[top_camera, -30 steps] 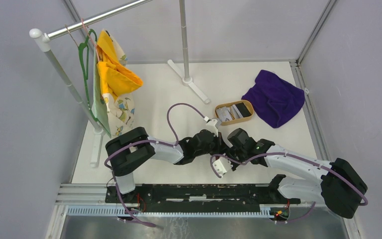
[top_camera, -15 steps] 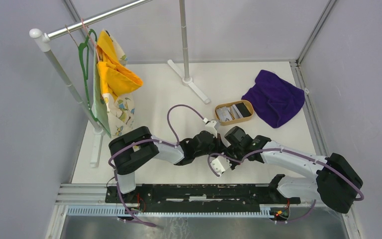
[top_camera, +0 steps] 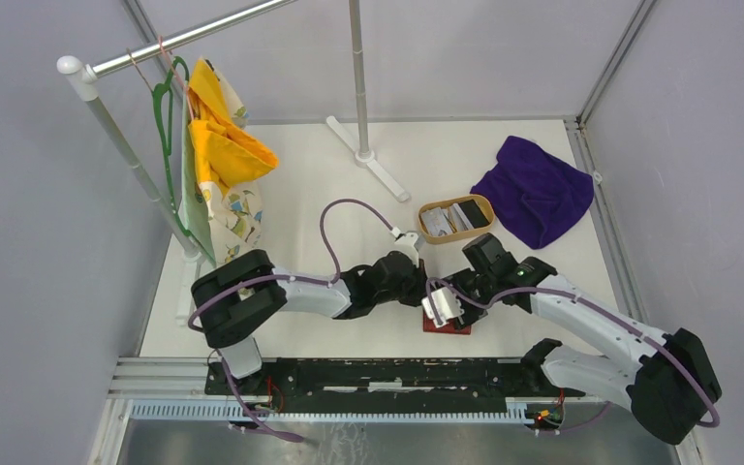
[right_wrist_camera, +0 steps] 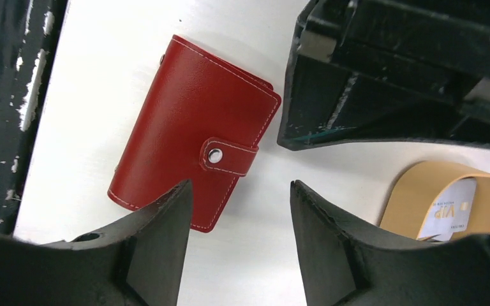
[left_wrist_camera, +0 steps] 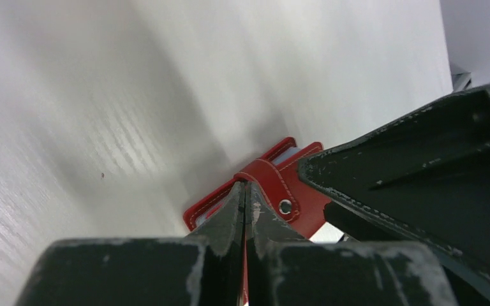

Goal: Put the credit cards into the card holder
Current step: Close the card holder at the center of the board, then reset both arms

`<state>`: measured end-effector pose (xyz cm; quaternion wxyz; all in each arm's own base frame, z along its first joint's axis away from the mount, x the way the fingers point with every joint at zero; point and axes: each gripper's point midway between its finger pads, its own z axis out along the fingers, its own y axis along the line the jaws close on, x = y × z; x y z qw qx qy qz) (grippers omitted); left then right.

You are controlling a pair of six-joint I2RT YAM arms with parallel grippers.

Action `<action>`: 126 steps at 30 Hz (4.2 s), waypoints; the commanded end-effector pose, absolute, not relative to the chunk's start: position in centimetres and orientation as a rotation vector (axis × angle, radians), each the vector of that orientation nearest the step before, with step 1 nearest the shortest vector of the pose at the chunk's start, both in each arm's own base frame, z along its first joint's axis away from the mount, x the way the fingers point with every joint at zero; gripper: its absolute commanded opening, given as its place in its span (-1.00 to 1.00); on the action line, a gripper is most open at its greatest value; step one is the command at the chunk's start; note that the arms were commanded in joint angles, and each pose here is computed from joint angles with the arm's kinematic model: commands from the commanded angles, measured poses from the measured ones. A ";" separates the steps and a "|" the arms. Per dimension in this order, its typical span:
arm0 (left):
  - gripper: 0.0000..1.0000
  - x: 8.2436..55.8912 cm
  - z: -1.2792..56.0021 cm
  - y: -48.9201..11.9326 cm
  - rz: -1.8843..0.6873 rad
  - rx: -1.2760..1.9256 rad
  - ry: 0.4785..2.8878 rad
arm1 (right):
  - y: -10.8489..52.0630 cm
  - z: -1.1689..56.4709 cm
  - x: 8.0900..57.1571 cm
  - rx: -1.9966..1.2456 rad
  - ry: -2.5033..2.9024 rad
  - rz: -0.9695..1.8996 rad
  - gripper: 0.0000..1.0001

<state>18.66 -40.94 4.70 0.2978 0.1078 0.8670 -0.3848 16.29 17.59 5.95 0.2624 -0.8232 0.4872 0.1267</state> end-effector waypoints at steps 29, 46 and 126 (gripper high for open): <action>-0.90 15.3 22.8 -31.0 -1.122 0.415 1.781 | 19.1 8.9 16.5 -2.013 1.396 0.559 -0.52; 0.97 17.8 32.4 -21.5 -0.782 0.183 1.749 | 12.3 35.6 25.2 -0.843 1.424 0.080 0.96; 0.99 18.8 31.7 -22.9 -0.639 0.358 1.772 | 9.8 38.3 24.8 -0.627 1.427 0.183 0.96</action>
